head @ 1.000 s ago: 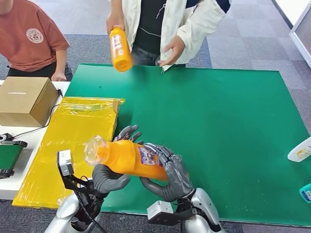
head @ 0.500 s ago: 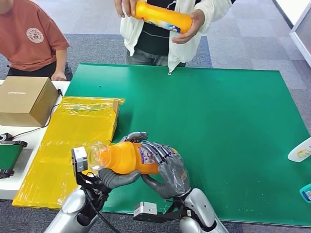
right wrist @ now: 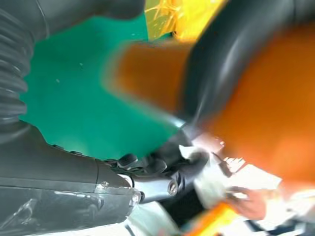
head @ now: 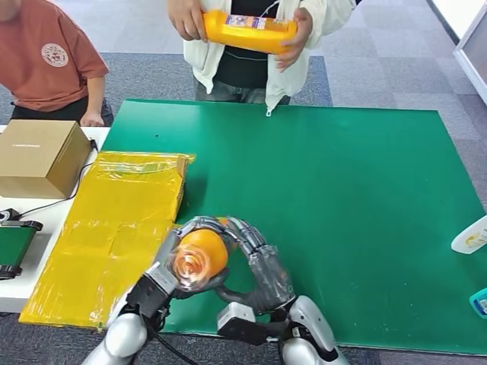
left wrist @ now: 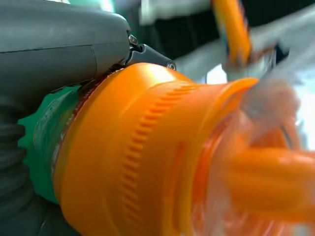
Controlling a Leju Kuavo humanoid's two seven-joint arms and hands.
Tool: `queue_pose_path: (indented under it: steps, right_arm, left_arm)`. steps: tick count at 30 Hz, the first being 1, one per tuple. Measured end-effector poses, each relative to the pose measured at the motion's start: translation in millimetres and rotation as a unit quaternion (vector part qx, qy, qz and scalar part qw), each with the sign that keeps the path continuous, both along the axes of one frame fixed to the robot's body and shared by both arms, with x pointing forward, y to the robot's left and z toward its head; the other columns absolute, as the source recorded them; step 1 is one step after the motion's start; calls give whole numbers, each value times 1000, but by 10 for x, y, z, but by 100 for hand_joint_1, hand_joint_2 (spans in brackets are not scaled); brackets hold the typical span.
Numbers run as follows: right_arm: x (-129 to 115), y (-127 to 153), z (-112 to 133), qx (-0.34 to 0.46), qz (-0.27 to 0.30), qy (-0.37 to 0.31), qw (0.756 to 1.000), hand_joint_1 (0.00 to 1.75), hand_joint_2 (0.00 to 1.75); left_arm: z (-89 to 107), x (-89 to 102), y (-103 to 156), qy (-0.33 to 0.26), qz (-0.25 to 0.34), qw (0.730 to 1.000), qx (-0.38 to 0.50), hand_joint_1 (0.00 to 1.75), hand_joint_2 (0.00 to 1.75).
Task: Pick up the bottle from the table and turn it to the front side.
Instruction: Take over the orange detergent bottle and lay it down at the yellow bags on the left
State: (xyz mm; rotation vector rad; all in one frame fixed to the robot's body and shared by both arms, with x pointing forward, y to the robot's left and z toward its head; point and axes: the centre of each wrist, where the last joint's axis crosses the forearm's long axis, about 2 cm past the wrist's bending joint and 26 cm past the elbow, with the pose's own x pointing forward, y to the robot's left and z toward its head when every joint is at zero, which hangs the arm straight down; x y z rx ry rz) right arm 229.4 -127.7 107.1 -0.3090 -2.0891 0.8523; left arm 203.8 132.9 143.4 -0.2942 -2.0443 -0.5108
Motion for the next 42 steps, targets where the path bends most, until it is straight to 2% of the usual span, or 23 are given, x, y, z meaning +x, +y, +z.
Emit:
queue_pose_path:
  steps: [3, 7, 13, 16, 24, 31, 32, 33, 35, 36, 37, 42]
  right_arm:
    - [13, -139, 5, 45, -18, 33, 998, 0, 175]
    - [38, -328, 60, 70, -52, 29, 996, 0, 175]
    - [87, -535, 212, 86, -90, 7, 992, 0, 175]
    - [109, -580, 287, 90, -94, -4, 991, 0, 175]
    - [126, -604, 429, 97, -90, -23, 991, 0, 175]
    - [124, -610, 497, 102, -86, -35, 990, 0, 175]
    - [124, -611, 504, 102, -86, -36, 990, 0, 175]
    - [123, -612, 510, 102, -85, -38, 990, 0, 175]
    - [118, -613, 522, 103, -85, -40, 990, 0, 175]
    - [114, -614, 527, 103, -84, -42, 990, 0, 175]
    - [108, -615, 531, 103, -84, -43, 990, 0, 175]
    - [68, -620, 560, 104, -80, -59, 990, 0, 175]
  left_arm:
    - [45, -73, 63, -82, 120, 987, 74, 175, 175]
    - [54, -161, 128, -158, 233, 944, 171, 175, 175]
    - [-17, -167, 263, -200, 343, 863, 314, 175, 175]
    - [-139, -114, 345, -182, 365, 839, 361, 175, 175]
    - [-553, 107, 644, -114, 370, 810, 440, 175, 175]
    - [-760, 214, 920, -78, 376, 777, 498, 175, 175]
    - [-777, 221, 953, -74, 378, 774, 503, 163, 175]
    - [-792, 227, 983, -71, 379, 771, 507, 120, 175]
    - [-813, 232, 1023, -67, 381, 767, 512, 32, 87]
    - [-820, 232, 1035, -66, 382, 765, 514, 0, 44]
    - [-827, 232, 1045, -64, 383, 764, 515, 0, 0]
    - [-844, 231, 1076, -56, 382, 762, 521, 0, 0]
